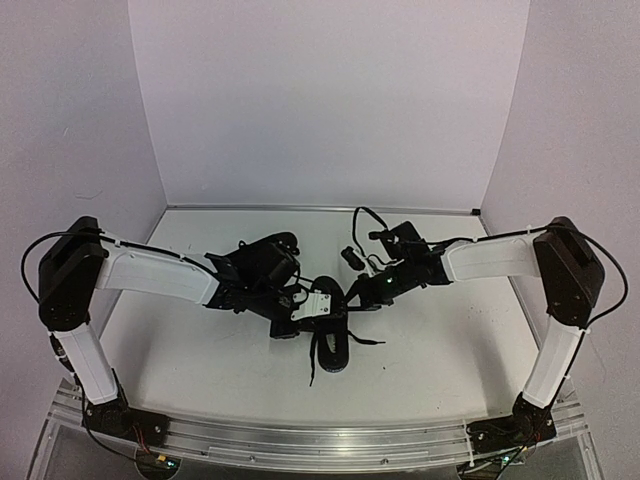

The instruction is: Tie the shoes

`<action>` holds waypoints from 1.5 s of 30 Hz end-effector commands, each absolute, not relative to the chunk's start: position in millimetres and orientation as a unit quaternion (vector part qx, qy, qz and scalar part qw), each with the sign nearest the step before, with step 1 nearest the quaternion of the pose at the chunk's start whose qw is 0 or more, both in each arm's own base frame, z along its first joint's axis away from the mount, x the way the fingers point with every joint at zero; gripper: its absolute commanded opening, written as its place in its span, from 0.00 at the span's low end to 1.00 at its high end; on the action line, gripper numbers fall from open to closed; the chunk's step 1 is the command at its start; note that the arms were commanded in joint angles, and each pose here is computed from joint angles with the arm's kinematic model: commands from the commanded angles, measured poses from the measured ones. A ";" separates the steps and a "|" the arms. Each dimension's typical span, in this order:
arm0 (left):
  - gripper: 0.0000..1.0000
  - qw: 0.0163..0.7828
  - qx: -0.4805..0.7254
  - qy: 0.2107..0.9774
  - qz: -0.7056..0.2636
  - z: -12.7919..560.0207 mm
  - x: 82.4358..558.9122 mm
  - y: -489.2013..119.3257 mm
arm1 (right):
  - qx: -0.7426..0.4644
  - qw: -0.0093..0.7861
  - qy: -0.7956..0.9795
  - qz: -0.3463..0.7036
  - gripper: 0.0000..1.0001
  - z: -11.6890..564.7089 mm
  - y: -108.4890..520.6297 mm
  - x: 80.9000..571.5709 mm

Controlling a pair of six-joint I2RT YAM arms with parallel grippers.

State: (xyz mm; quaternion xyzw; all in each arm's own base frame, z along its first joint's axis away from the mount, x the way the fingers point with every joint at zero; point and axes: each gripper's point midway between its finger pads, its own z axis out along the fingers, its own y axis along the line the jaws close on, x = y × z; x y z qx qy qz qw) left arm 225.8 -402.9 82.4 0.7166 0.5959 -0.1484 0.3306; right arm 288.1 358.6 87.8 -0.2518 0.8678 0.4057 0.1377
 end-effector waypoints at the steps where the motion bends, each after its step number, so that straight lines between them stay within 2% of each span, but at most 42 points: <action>1: 0.21 0.339 0.722 0.586 -0.144 83.1 230.3 -411.4 | -0.256 0.151 0.858 0.419 0.00 96.5 365.6 296.3; 9: 0.20 0.341 0.721 0.586 -0.146 80.2 234.7 -419.2 | -0.256 0.150 0.858 0.420 0.00 96.8 365.6 295.6; 15: 0.15 0.350 0.716 0.586 -0.144 87.6 236.5 -418.8 | -0.257 0.150 0.857 0.420 0.00 96.8 365.4 295.0; 30: 0.20 0.380 0.711 0.576 -0.137 111.5 237.3 -416.6 | -0.256 0.148 0.857 0.422 0.00 96.3 366.3 295.2; 36: 0.23 0.368 0.717 0.576 -0.137 102.0 236.8 -418.8 | -0.256 0.146 0.857 0.422 0.00 95.7 366.2 294.5; 45: 0.20 0.362 0.720 0.574 -0.143 94.1 237.4 -424.4 | -0.256 0.146 0.857 0.422 0.00 95.3 365.7 294.0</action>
